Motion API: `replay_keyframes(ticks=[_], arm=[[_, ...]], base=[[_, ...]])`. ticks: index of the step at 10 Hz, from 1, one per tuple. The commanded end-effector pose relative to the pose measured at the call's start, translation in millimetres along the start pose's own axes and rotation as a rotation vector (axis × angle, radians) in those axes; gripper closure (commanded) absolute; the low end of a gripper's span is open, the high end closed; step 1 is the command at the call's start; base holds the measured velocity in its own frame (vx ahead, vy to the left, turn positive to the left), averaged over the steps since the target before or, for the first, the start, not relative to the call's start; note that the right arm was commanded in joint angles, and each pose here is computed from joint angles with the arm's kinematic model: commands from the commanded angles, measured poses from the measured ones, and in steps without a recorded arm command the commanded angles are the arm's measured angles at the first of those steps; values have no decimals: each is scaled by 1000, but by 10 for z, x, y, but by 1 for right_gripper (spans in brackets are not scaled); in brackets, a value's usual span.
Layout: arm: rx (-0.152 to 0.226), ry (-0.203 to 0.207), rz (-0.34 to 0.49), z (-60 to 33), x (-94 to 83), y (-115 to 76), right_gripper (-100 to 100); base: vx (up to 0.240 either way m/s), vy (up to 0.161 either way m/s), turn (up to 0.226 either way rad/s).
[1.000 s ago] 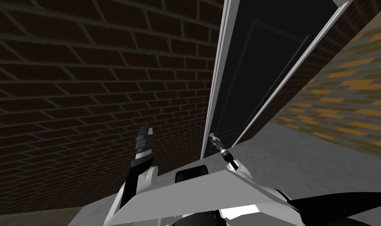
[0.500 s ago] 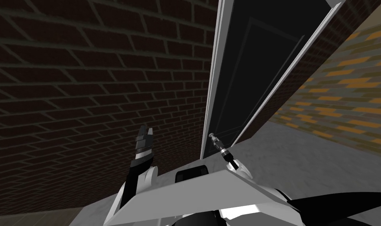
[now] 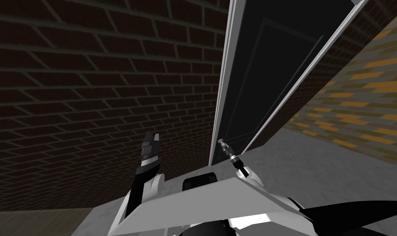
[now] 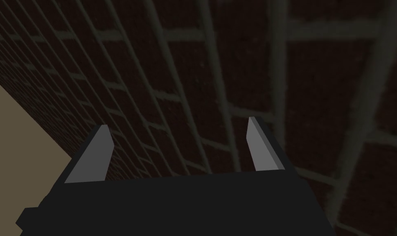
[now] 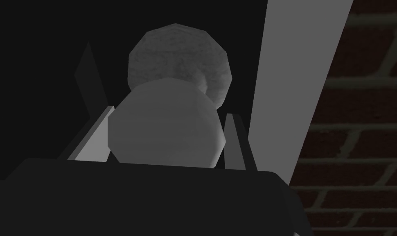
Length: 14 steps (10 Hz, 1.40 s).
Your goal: Pull the door open
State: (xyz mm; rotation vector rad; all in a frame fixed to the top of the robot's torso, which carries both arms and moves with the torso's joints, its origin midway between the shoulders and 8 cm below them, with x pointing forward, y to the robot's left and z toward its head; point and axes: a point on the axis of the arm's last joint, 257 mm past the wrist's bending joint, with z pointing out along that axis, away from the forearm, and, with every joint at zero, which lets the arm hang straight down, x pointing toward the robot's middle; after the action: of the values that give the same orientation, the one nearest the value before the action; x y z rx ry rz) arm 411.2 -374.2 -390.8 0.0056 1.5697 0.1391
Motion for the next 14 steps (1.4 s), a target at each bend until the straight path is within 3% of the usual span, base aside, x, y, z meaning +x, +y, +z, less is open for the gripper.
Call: replay_keyframes(ticks=[1,14], arm=[[4,-6,53,8,-9,9,100],[61,-55,440,26,-98,-136,100]], base=[[-33,-20,65],[-38,-24,72]])
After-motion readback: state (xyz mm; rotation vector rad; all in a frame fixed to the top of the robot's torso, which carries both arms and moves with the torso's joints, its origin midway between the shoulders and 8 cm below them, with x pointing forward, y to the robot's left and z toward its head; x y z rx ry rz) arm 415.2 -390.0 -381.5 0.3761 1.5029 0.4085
